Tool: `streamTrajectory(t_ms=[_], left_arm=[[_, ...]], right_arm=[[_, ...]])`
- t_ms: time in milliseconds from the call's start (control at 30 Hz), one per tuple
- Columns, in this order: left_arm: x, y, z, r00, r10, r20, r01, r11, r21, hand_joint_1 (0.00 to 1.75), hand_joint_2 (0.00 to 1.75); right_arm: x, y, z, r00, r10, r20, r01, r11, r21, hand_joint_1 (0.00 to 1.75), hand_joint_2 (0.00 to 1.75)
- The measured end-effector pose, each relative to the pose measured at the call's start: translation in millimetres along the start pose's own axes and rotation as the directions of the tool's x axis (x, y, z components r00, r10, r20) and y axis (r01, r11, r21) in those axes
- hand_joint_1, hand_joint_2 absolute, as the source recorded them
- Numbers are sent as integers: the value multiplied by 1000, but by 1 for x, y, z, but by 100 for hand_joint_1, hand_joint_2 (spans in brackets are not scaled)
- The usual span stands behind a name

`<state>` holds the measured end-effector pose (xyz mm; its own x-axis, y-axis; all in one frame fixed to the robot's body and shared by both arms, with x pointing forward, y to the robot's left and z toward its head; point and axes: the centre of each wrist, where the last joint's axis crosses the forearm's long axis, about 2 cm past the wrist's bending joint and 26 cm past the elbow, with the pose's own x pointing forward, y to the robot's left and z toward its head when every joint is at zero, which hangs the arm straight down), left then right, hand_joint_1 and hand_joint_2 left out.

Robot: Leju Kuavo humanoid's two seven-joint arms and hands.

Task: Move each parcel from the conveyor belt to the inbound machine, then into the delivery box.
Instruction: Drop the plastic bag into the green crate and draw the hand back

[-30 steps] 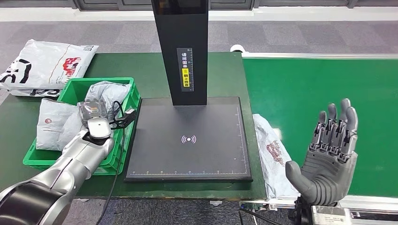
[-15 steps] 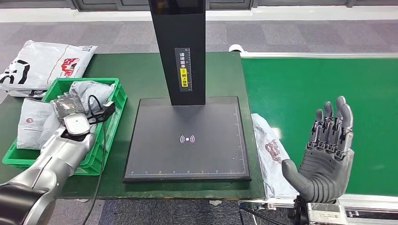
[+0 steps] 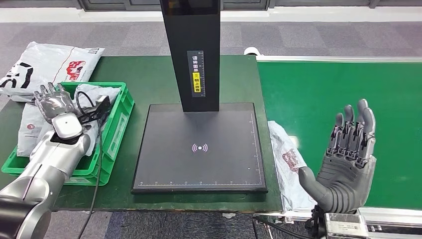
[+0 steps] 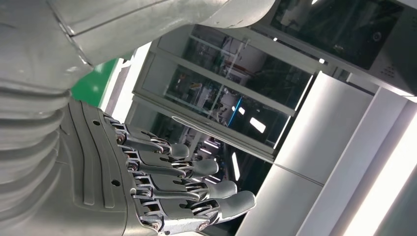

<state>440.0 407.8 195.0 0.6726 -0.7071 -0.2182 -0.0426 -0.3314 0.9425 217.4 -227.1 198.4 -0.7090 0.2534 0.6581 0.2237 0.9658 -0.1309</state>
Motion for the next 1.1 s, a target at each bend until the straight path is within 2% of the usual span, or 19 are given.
streamTrajectory(t_ms=[400, 500, 633, 733, 767, 800, 833, 900, 967, 1000, 1100], left_arm=[[0, 9, -3, 997, 74, -21, -73, 996, 50, 0, 0], [5, 11, 0, 995, 102, -16, -101, 994, 51, 0, 0], [24, 22, 11, 975, 215, 57, -219, 974, 63, 0, 0], [34, 36, 14, 917, 367, 154, -371, 929, -2, 0, 0], [38, 43, 14, 866, 457, 201, -455, 888, -58, 0, 0], [41, 50, 14, 782, 571, 249, -555, 820, -138, 0, 0], [44, 57, 14, 673, 685, 281, -647, 728, -226, 0, 0], [47, 70, 13, 390, 872, 296, -779, 483, -398, 0, 0], [50, 79, 15, 144, 953, 266, -827, 264, -496, 0, 0], [50, 83, 16, 57, 967, 247, -836, 182, -518, 0, 0], [48, 89, 22, -134, 969, 206, -834, 2, -551, 0, 0]], right_arm=[[-2, -2, 1, 1000, 10, -3, -10, 1000, -2, 0, 175], [-3, -3, 2, 1000, 19, -8, -19, 1000, -10, 0, 175], [-3, -4, 6, 999, 35, -15, -36, 999, -28, 0, 175], [-3, -5, 11, 999, 41, -24, -42, 998, -39, 0, 175], [-3, -5, 14, 999, 42, -31, -43, 998, -44, 0, 175], [-2, -6, 16, 998, 42, -38, -44, 998, -50, 0, 175], [-2, -6, 19, 998, 43, -44, -45, 998, -54, 0, 175], [-2, -8, 23, 998, 45, -53, -48, 997, -62, 0, 175], [-3, -9, 27, 997, 50, -62, -54, 996, -65, 0, 175], [-3, -10, 28, 996, 52, -67, -56, 996, -63, 0, 175], [-3, -11, 29, 995, 48, -85, -52, 998, -45, 0, 175]])
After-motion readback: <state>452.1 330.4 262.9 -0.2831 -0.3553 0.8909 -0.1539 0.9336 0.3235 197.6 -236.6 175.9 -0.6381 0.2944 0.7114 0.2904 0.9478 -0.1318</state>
